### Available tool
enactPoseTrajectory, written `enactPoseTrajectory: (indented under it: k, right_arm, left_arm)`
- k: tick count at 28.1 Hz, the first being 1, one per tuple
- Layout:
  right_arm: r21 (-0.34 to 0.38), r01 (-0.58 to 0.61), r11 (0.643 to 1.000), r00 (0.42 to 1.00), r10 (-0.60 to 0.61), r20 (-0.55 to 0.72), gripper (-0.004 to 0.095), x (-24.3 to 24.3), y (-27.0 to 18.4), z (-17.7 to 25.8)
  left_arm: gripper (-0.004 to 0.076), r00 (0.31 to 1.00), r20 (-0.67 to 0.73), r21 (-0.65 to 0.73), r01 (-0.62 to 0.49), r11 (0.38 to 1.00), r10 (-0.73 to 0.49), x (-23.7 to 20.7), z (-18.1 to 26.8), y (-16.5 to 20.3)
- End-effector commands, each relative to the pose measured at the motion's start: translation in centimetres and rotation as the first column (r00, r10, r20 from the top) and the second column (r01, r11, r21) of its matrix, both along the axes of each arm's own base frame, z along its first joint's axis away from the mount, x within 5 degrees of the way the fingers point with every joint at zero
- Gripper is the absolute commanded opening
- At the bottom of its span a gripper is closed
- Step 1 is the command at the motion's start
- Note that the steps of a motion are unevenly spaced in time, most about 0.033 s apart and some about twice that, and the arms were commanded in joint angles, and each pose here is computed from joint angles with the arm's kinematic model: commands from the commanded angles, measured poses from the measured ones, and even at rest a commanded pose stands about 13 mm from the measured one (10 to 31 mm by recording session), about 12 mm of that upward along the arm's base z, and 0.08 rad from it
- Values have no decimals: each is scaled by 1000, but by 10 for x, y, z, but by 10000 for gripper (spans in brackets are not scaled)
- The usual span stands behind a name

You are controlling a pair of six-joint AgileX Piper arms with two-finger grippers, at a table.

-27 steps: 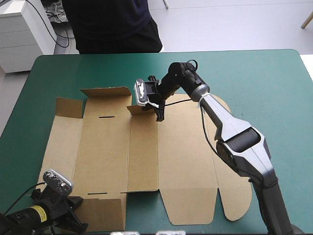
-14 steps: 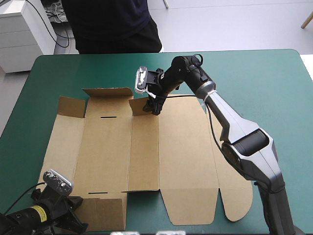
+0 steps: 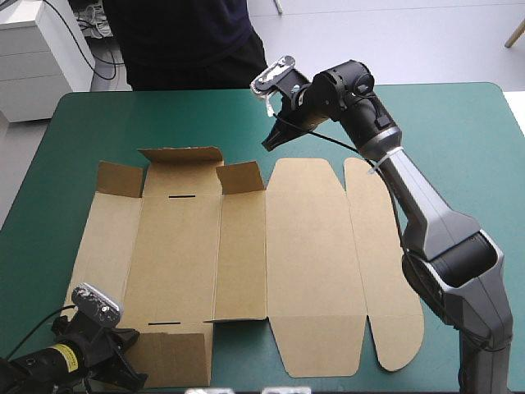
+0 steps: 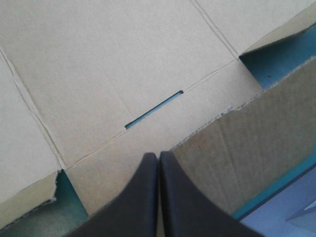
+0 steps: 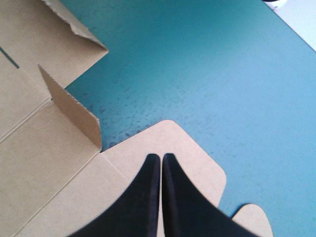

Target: Fold the box

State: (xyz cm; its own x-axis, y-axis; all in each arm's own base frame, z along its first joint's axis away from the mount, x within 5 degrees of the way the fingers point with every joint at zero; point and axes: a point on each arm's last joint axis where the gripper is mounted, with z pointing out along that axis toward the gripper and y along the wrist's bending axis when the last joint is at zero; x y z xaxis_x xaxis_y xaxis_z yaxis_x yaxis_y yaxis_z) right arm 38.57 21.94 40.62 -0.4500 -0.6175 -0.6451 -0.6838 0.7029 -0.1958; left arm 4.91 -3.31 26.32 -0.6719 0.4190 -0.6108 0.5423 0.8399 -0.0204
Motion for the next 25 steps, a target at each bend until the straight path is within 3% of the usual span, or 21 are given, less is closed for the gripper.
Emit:
enactPoseTrajectory:
  k: [1,6,9,15,20,25]
  right_arm:
    - [97,87,991,984,-101,146,-20,-23,-25,57]
    - [163,169,972,971,-193,143,-20,-25,-49,71]
    - [185,208,961,966,-231,114,-20,-29,-70,74]
    - [101,278,955,960,-281,14,-20,-44,-101,49]
    - [26,313,950,949,-311,-62,-20,-71,-126,25]
    - [17,336,942,940,-334,-75,-20,-105,-144,9]
  left_arm:
    - [-8,993,120,-77,0,997,9,4,33,-3]
    - [-8,968,246,-106,-25,994,51,3,78,3]
    - [-8,960,261,-51,-91,995,102,8,104,9]
    - [-8,961,232,48,-165,985,150,38,128,4]
    - [-8,975,172,91,-157,983,140,71,136,-14]
    - [-3,986,124,138,-128,982,112,105,138,-33]
